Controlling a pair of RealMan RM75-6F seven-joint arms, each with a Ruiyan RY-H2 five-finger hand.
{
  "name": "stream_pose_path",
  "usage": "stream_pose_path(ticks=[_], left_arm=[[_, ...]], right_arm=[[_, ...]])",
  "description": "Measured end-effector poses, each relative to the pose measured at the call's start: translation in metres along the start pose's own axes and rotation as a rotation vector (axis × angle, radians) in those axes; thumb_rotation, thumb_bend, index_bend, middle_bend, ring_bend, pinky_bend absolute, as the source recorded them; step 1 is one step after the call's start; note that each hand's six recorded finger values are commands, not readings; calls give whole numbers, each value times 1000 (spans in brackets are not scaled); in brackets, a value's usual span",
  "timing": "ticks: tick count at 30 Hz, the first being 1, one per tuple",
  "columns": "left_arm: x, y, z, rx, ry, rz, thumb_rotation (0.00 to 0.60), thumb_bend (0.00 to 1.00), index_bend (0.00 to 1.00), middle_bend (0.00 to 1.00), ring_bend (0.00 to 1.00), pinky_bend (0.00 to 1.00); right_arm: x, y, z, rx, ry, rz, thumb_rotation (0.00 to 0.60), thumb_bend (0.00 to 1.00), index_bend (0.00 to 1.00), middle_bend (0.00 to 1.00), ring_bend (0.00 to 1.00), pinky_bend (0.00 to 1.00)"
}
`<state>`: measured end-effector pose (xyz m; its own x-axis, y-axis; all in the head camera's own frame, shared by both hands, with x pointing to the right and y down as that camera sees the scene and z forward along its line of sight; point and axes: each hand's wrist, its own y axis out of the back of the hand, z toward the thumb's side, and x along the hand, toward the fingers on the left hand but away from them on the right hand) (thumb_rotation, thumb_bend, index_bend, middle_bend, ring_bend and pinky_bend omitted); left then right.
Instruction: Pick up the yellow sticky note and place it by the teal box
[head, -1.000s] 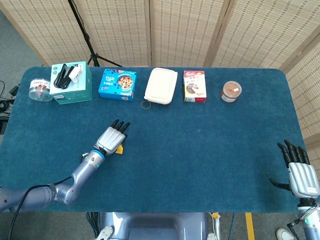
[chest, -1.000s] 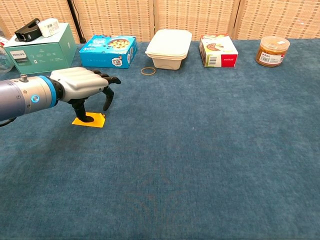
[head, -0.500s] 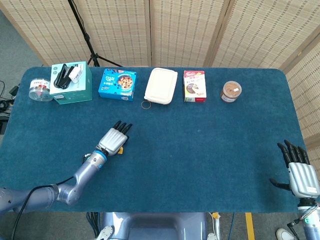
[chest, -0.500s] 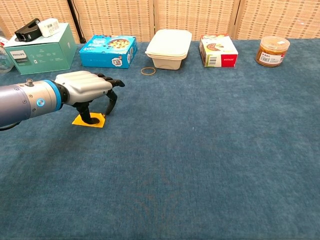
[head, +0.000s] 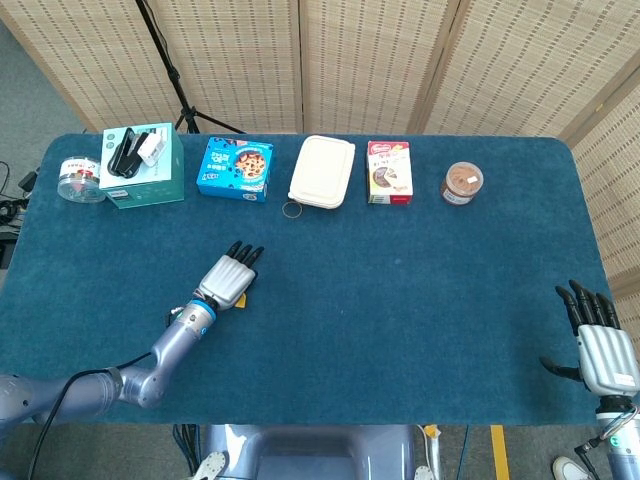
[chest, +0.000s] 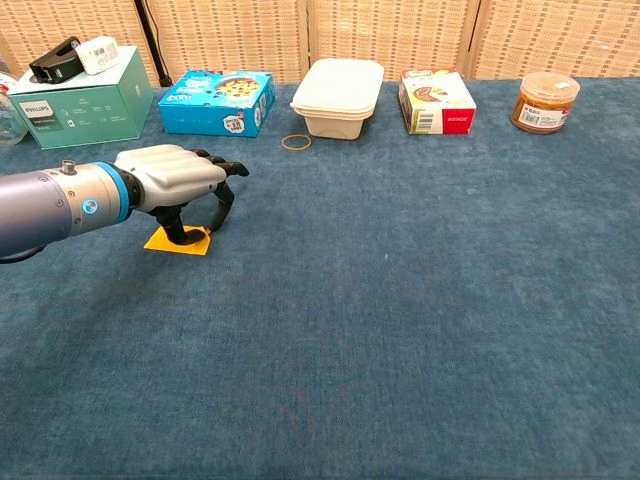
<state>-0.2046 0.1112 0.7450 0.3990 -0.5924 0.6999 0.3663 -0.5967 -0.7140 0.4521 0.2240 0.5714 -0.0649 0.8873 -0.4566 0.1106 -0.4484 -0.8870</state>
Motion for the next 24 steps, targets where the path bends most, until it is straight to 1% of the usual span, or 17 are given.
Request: stream_pose_path(ticks=[5, 20, 24], left_arm=[[0, 2, -1, 0, 3, 3, 600, 419, 565, 0, 0, 0], [2, -5, -3, 5, 14, -3, 600, 428, 569, 0, 0, 0], [3, -6, -3, 8, 16, 0, 600, 496, 594, 0, 0, 0]], right_arm=[[0, 0, 0, -3, 0, -1, 600, 0, 0, 0, 0, 0], [0, 1, 0, -12, 2, -1, 600, 0, 0, 0, 0, 0], [0, 1, 1, -16, 6, 2, 600, 0, 0, 0, 0, 0]])
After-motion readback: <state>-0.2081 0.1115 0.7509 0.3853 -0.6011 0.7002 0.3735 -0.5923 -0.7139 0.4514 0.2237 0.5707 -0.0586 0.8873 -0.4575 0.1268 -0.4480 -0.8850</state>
